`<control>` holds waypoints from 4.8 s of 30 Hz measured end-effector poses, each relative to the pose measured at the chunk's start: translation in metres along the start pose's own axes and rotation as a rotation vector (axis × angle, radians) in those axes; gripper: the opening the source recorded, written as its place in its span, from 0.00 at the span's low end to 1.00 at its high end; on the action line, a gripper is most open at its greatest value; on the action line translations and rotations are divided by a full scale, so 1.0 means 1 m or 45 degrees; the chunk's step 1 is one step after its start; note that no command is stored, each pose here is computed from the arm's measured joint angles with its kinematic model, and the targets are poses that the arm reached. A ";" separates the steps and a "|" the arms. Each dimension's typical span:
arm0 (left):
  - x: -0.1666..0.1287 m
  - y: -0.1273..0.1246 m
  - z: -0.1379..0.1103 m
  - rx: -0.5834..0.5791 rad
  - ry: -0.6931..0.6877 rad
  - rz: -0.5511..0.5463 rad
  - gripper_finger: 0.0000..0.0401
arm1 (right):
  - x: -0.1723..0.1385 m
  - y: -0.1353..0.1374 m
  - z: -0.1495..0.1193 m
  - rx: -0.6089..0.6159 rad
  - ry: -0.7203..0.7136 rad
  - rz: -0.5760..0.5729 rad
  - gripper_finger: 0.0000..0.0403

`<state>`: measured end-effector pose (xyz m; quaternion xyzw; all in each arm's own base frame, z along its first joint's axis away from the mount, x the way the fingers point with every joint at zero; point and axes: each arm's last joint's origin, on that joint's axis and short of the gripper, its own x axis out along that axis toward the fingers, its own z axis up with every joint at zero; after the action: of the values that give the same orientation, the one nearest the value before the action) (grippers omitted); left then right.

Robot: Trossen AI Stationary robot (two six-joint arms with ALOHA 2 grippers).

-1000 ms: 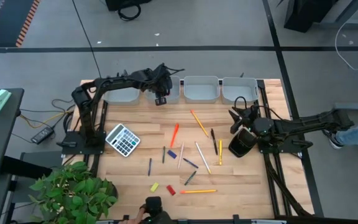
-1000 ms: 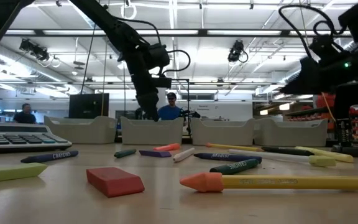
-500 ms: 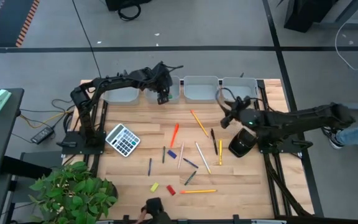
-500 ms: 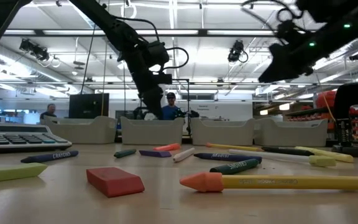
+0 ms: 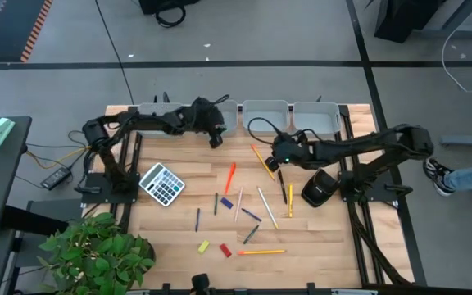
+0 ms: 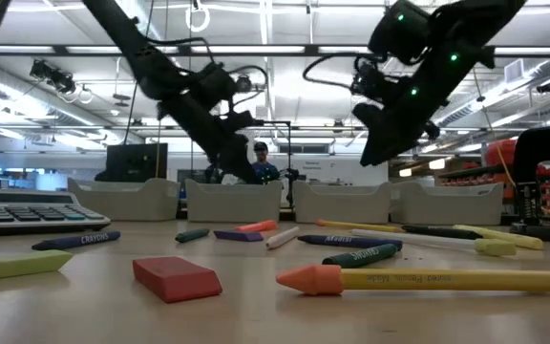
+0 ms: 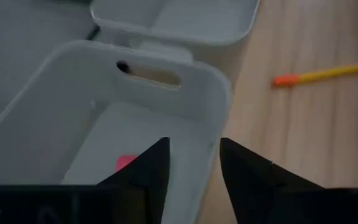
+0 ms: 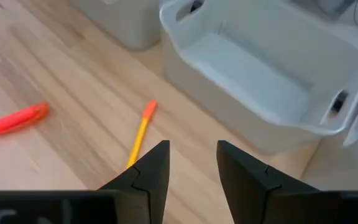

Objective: Sort crayons/erasers/pens/pencils in bins
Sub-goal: Put the top yellow pencil into the gray bin, then put the black pen into the gray bin

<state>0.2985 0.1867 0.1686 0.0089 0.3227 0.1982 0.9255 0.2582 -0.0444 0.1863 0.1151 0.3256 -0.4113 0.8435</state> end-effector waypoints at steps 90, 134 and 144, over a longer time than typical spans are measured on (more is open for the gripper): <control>-0.072 -0.082 -0.022 0.048 -0.883 0.328 0.28 | 0.029 -0.063 0.159 -0.463 -0.378 0.383 0.08; -0.051 -0.009 0.056 -0.125 -0.600 0.392 0.28 | 0.140 -0.135 0.126 -0.309 -0.146 0.523 0.29; -0.055 0.015 0.067 -0.073 -0.611 0.421 0.27 | 0.105 -0.122 0.132 -0.143 -0.035 0.579 0.30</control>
<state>0.2937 0.1874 0.2563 0.0817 0.0831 0.3477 0.9304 0.2717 -0.2482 0.2279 0.1328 0.3023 -0.1935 0.9239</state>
